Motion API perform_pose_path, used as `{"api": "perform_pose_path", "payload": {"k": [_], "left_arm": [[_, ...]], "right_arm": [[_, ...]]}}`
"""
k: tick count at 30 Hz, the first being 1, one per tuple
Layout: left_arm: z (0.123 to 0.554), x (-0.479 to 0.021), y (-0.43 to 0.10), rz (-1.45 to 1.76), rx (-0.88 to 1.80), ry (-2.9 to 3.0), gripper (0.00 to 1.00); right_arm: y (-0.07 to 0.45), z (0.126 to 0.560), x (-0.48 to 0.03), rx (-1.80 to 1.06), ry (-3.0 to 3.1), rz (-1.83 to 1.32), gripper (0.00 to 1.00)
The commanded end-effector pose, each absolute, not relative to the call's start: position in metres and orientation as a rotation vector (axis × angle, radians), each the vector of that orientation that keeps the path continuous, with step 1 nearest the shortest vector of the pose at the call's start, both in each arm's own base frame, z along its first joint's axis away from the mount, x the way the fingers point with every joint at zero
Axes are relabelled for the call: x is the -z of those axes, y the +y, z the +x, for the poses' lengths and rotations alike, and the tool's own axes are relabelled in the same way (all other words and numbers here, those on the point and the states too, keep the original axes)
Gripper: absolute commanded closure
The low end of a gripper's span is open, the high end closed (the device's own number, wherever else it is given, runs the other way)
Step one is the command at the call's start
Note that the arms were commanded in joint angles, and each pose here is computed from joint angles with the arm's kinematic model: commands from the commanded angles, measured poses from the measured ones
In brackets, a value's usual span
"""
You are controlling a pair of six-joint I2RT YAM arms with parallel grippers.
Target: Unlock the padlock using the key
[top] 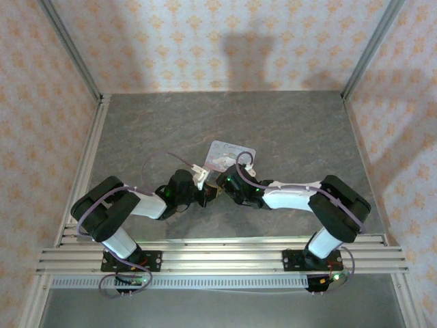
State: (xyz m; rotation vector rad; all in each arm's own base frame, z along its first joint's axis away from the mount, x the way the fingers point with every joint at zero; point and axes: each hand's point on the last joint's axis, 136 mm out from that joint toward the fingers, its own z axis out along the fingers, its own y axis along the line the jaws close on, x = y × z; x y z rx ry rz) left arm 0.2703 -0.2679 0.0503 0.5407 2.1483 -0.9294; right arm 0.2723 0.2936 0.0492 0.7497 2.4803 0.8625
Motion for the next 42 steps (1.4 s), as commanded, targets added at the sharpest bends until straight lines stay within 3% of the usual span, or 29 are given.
{"api": "perform_pose_path", "payload": {"k": [1,6,13,24,30,42], "left_arm": [[0.269,-0.062,-0.27,0.548,0.97,2.111,1.0],[0.269,-0.061,-0.269,0.556,0.968,2.116,1.0],[0.269,-0.063,-0.265,0.579,0.942,2.124,1.0],[0.268,-0.062,-0.257,0.605,0.904,2.143,1.0],[0.269,-0.06,-0.25,0.605,0.836,2.146,1.0],[0.266,-0.055,-0.234,0.853,0.389,2.087,1.0]], "right_arm": [[0.298,0.28,-0.051,-0.875,2.432,0.758,0.43],[0.302,0.282,-0.049,-0.891,2.423,0.755,0.46],[0.303,0.285,-0.052,-0.874,2.421,0.712,0.7],[0.315,0.286,-0.058,-0.938,2.425,0.677,1.0],[0.315,0.287,-0.066,-0.954,2.411,0.699,1.0],[0.317,0.284,-0.084,-0.957,2.448,0.785,1.0]]}}
